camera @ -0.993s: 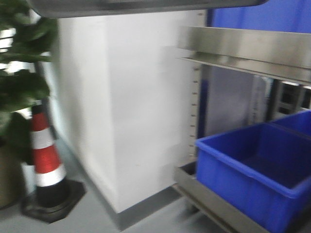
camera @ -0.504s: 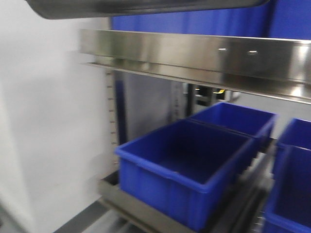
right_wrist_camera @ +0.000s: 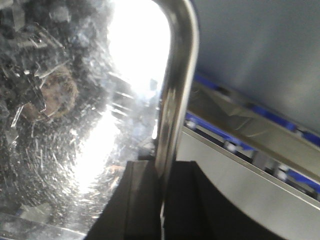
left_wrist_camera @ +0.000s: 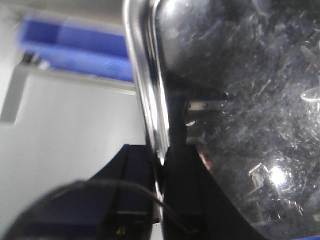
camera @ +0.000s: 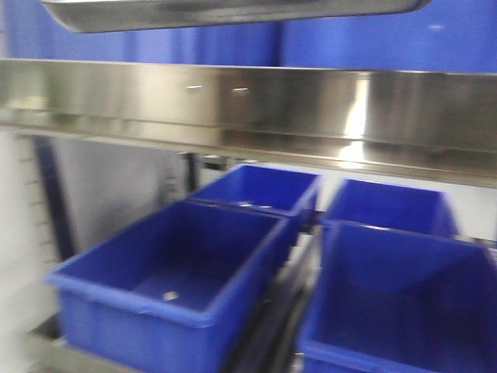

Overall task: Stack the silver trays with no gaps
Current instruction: 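Carry the held tray above the larger silver tray on the shelf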

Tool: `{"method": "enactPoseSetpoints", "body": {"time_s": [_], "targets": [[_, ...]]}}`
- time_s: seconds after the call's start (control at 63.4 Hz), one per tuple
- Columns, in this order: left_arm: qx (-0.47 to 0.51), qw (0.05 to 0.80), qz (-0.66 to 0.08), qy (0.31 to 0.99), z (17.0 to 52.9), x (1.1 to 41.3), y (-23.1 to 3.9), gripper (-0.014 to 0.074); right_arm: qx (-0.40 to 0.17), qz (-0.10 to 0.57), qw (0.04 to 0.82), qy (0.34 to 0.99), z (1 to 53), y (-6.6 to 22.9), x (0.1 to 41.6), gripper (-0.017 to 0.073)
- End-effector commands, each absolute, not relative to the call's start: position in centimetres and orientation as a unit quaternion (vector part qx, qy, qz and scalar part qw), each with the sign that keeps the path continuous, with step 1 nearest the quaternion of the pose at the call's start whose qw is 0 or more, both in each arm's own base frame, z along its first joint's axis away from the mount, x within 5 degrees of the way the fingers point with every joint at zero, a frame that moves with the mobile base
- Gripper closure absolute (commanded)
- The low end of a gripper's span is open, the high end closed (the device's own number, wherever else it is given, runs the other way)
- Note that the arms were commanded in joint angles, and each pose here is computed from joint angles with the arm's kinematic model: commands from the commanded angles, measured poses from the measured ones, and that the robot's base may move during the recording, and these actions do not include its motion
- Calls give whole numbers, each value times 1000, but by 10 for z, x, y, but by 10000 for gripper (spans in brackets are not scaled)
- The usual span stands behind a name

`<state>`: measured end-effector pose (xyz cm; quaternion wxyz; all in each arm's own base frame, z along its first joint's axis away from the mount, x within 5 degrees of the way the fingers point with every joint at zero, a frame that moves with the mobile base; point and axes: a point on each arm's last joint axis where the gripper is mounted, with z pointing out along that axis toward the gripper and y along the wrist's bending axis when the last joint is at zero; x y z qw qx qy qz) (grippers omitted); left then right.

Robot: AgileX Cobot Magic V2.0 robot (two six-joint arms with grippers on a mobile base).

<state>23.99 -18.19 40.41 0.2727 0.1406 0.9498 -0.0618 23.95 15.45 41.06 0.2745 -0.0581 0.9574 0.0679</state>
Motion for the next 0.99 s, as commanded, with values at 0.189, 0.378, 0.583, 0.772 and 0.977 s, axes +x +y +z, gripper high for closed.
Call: {"method": "enactPoseSetpoints", "body": {"time_s": [0.189, 0.378, 0.583, 0.772, 0.977], "targets": [[153, 293, -53, 942, 421, 233, -173, 642, -69, 77, 332, 938, 435, 147, 234, 503], [153, 293, -53, 942, 421, 233, -173, 642, -69, 77, 332, 938, 435, 147, 234, 503], [153, 293, -53, 942, 421, 233, -173, 642, -69, 77, 332, 938, 435, 147, 234, 503], [153, 293, -53, 942, 421, 233, -173, 642, -69, 77, 332, 938, 435, 147, 234, 503], [153, 293, -53, 942, 421, 233, -173, 642, -69, 77, 332, 938, 435, 147, 234, 503]]}}
